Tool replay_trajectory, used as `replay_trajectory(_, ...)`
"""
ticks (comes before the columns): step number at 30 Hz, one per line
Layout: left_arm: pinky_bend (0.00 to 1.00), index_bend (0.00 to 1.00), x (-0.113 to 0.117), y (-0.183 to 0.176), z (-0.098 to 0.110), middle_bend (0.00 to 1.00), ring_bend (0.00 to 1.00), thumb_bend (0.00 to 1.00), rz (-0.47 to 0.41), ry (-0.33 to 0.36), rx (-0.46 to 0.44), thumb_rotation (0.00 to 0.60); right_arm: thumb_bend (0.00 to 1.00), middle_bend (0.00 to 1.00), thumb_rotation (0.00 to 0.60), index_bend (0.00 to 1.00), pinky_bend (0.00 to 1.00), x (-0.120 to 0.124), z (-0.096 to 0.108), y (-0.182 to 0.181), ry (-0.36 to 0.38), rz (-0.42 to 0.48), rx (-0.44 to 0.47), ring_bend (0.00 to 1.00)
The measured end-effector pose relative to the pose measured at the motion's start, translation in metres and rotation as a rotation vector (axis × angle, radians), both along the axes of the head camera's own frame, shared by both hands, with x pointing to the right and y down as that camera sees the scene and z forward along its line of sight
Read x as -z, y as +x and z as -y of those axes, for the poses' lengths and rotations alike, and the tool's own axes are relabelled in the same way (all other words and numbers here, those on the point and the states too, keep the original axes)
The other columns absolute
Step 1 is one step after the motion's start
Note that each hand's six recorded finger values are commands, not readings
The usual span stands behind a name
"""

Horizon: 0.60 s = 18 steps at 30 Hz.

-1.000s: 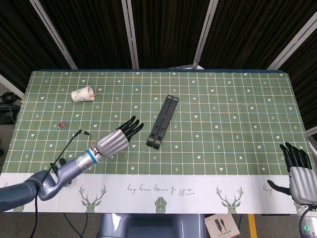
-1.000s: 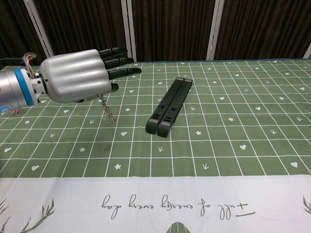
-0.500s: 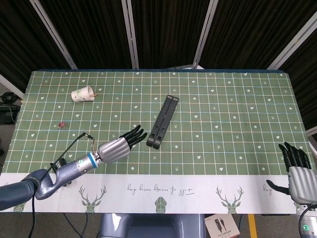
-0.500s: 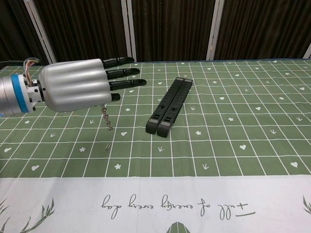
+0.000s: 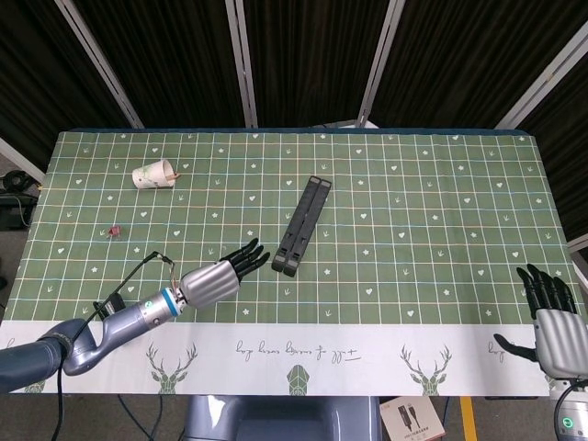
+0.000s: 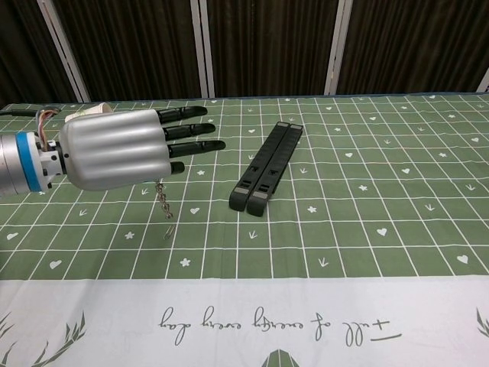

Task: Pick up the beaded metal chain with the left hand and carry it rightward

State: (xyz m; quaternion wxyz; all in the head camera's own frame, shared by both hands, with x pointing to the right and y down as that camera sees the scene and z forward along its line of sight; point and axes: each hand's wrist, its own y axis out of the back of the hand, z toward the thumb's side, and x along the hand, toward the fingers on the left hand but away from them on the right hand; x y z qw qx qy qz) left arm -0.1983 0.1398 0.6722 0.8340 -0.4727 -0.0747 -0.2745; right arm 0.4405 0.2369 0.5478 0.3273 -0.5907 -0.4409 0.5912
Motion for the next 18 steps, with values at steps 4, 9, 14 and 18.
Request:
replay_trajectory(4,0.00,0.59,-0.0017,0.0032,-0.0031,0.00,0.00,0.47,-0.006,-0.010,-0.002,0.600,0.02,0.00,0.600,0.00,0.00,0.0001,-0.0001,0.0000,0.000,0.002,0.001,0.00)
replay_trajectory(9,0.00,0.59,-0.0040,0.0035,-0.0055,0.00,0.00,0.47,0.002,-0.017,-0.004,0.600,0.02,0.00,0.600,0.00,0.00,0.0010,-0.0002,0.0005,0.003,0.002,-0.001,0.00)
replay_trajectory(14,0.00,0.59,-0.0067,-0.0005,-0.0063,0.00,0.00,0.47,0.013,-0.020,0.001,0.600,0.01,0.00,0.600,0.00,0.00,0.0014,-0.0006,0.0006,0.003,0.003,-0.002,0.00)
replay_trajectory(18,0.00,0.59,-0.0069,-0.0015,-0.0055,0.00,0.00,0.47,0.016,-0.019,0.003,0.600,0.02,0.00,0.600,0.00,0.00,0.0014,-0.0006,0.0005,0.002,0.003,-0.003,0.00)
